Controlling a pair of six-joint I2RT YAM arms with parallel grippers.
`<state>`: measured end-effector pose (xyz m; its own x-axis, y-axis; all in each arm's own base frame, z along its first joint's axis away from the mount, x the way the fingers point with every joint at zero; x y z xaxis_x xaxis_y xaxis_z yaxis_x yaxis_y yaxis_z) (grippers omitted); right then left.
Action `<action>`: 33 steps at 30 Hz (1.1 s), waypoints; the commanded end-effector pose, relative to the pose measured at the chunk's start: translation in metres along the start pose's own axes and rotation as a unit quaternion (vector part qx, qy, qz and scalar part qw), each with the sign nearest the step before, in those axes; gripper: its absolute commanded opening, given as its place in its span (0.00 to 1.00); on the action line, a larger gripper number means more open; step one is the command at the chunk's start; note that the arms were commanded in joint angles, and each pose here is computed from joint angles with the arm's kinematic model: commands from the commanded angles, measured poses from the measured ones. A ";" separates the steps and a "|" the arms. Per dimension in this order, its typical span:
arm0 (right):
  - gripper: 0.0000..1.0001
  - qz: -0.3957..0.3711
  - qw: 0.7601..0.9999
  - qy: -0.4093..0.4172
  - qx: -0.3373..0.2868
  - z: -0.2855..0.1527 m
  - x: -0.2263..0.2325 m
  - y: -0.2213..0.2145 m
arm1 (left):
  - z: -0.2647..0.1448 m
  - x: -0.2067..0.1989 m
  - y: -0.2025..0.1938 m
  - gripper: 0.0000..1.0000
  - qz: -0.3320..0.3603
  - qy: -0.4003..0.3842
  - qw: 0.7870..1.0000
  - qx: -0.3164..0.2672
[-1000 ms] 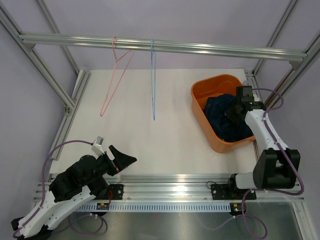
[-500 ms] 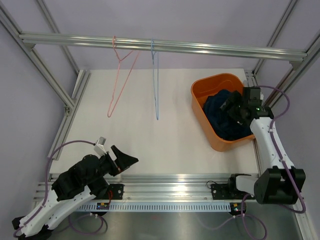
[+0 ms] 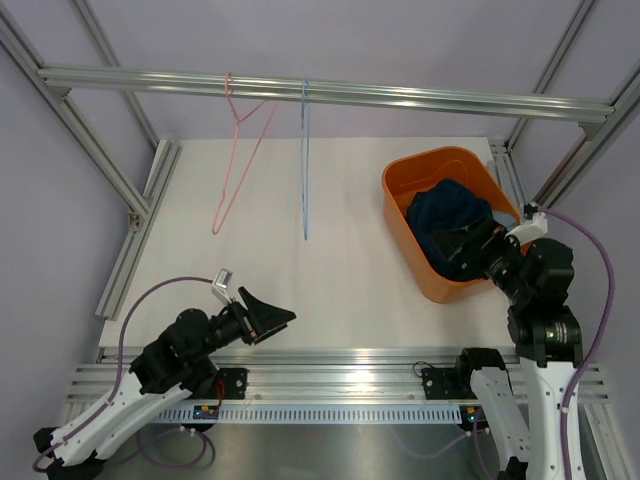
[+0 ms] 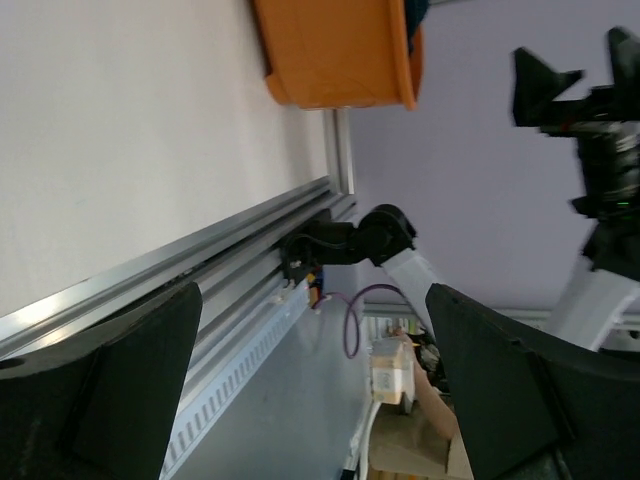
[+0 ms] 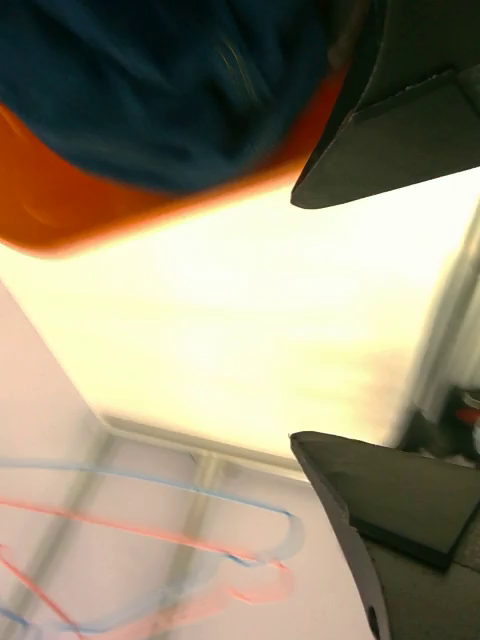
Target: Remove the skirt from the hanger
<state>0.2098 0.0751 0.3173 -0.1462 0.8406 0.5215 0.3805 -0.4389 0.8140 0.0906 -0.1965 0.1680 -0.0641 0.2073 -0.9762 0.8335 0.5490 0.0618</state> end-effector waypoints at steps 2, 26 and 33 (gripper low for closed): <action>0.99 0.068 0.969 0.222 0.087 -0.029 0.055 -0.060 | -0.023 -0.077 -0.012 0.99 -0.010 -0.220 0.975 0.037; 0.99 0.137 0.862 0.485 0.051 -0.082 0.071 -0.126 | -0.060 -0.092 -0.041 0.99 -0.005 -0.440 0.887 0.138; 0.99 0.181 0.887 0.423 0.048 -0.039 0.042 -0.143 | -0.054 -0.092 -0.033 0.99 -0.005 -0.440 0.891 0.109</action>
<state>0.1119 0.1627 0.2469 -0.5634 0.0706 0.8232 0.6729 -0.5389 0.5068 0.0294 -0.1822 0.3296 0.2899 -0.5821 -0.7597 0.9378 0.3310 0.1043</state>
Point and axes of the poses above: each gripper's point midway between its finger pads, its own z axis out along the fingers, its own x axis along the line the jaws close on, y = z × x, the point moved 1 cm from there along -z, back along the fingers, and after that the axes turned 11 degrees about -z, right-handed, at the moved point
